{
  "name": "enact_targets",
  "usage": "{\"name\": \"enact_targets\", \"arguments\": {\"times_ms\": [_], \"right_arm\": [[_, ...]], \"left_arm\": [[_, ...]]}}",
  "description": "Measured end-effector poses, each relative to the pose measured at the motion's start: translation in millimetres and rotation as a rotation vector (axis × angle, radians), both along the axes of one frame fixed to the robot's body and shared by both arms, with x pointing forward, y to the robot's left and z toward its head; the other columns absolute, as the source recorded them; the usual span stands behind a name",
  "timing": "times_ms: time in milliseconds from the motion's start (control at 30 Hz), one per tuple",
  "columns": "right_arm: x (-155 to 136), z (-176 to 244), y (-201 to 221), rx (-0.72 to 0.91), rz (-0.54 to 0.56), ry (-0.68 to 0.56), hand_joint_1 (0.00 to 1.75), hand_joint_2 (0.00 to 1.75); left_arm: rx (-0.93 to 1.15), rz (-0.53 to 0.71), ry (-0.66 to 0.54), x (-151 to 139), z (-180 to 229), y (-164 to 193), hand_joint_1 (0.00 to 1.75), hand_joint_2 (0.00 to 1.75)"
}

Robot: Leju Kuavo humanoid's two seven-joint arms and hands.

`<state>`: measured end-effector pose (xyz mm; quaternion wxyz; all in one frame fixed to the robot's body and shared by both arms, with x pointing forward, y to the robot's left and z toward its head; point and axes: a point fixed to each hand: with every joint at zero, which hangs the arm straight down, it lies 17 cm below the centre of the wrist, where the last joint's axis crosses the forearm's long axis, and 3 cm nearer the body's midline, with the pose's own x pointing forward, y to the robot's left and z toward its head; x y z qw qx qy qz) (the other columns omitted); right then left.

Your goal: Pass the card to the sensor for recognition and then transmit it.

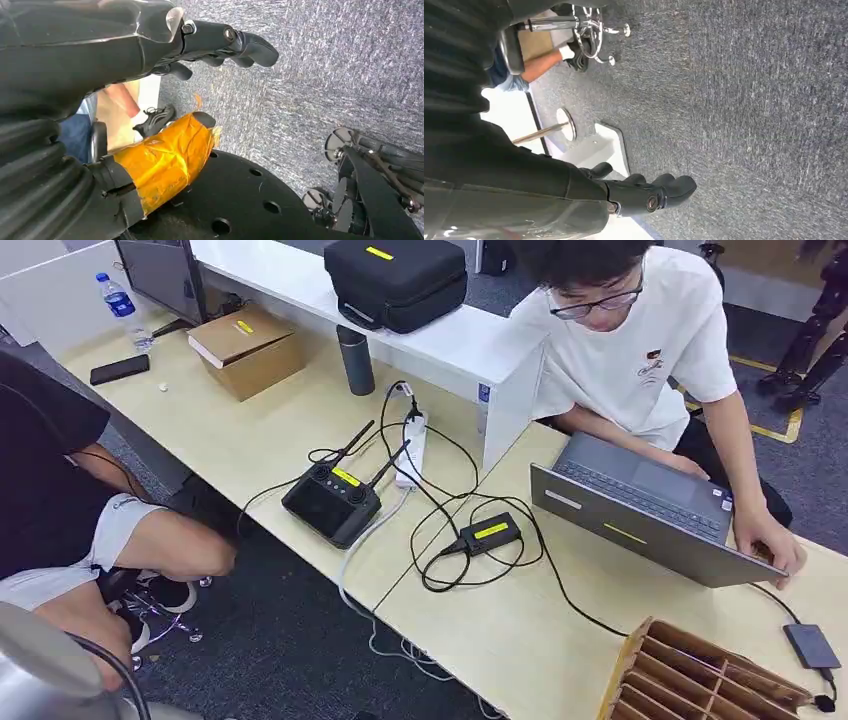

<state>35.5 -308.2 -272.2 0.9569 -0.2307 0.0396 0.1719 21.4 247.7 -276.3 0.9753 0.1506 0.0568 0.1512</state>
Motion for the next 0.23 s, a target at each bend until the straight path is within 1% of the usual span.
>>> {"name": "enact_targets", "arguments": {"times_ms": [233], "right_arm": [[2.2,-0.2,0.4,0.003,0.007,-0.010,0.00,1.75]], "left_arm": [[-0.001,0.004,-0.003,0.3,-0.2,-0.1,0.00,1.75]]}}
